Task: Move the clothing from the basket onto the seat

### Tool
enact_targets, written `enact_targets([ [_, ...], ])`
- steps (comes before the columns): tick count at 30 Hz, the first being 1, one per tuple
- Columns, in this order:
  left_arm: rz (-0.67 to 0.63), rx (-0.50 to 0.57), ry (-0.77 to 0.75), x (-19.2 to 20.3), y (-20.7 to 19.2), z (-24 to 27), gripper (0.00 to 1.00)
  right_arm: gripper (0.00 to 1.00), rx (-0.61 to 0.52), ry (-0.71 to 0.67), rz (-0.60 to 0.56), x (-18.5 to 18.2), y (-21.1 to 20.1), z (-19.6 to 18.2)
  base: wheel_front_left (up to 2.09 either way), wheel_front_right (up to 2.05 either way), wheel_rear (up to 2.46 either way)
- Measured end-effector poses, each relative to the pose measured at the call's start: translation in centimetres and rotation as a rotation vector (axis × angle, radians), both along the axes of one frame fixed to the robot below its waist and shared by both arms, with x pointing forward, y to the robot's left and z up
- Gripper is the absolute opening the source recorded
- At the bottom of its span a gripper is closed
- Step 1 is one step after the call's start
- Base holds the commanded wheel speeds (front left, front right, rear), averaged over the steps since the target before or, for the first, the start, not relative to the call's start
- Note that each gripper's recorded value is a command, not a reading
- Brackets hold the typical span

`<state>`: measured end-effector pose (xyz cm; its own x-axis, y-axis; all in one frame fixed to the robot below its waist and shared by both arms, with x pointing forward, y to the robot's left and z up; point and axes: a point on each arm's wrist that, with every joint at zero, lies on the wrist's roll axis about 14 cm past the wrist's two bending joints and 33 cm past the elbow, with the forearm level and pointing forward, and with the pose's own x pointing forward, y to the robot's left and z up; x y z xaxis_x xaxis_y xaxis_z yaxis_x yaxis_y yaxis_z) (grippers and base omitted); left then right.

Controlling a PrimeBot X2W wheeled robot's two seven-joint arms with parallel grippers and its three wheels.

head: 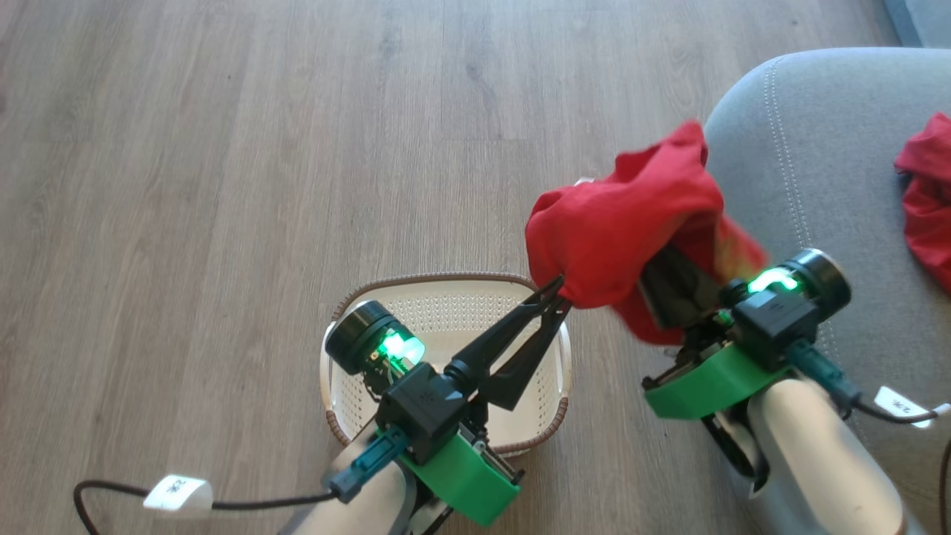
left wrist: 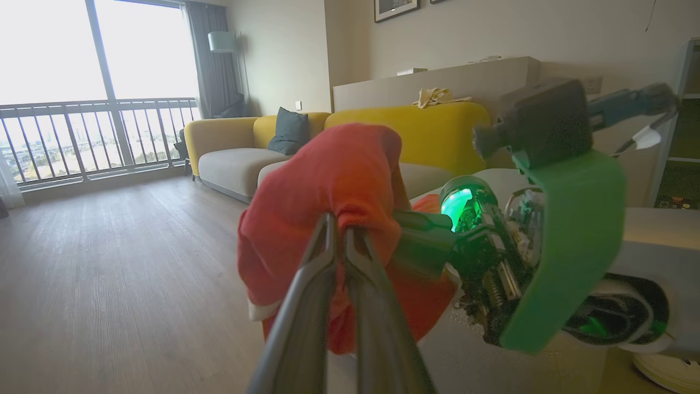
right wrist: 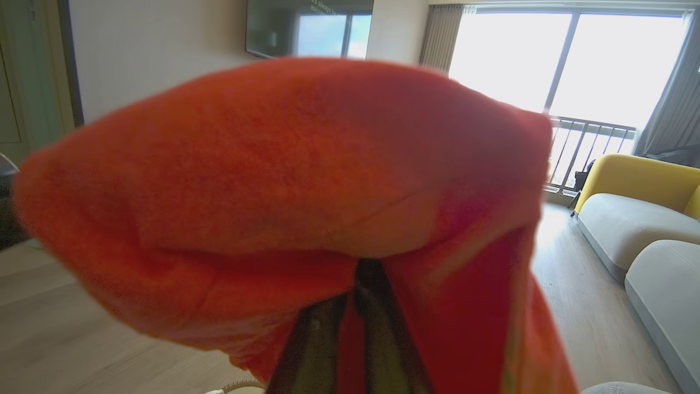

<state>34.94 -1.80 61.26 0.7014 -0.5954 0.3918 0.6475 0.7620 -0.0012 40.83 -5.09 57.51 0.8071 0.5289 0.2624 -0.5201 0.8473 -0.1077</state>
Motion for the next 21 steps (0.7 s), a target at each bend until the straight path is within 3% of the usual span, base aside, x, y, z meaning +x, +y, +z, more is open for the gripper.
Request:
enact_targets([
  [6, 0.001, 0.000, 0.004, 0.2, 0.0, -0.1, 0.00, 0.00, 0.056, -0.041, -0.081, 0.8, -2.1, 1.9, 0.00, 0.00, 0.00],
  [15, -0.015, 0.006, 0.014, 0.0, -0.4, -0.5, 0.00, 0.00, 0.086, -0.047, -0.106, 0.8, -2.7, 2.3, 0.00, 0.00, 0.00],
  [17, -0.013, 0.006, 0.012, 0.0, -0.4, -0.4, 0.55, 0.00, 0.088, -0.051, -0.105, 0.8, -2.6, 2.4, 0.00, 0.00, 0.00],
  [18, -0.013, 0.005, 0.010, 0.0, -0.4, -0.4, 0.88, 0.00, 0.089, -0.052, -0.104, 0.8, -2.6, 2.4, 0.00, 0.00, 0.00],
  [19, -0.013, 0.005, 0.008, 0.0, -0.3, -0.3, 1.00, 0.00, 0.089, -0.054, -0.104, 0.7, -2.6, 2.5, 0.00, 0.00, 0.00],
  [21, -0.013, 0.003, 0.004, -0.1, -0.3, -0.2, 1.00, 0.00, 0.087, -0.066, -0.108, 0.7, -2.7, 2.9, 0.00, 0.00, 0.00],
])
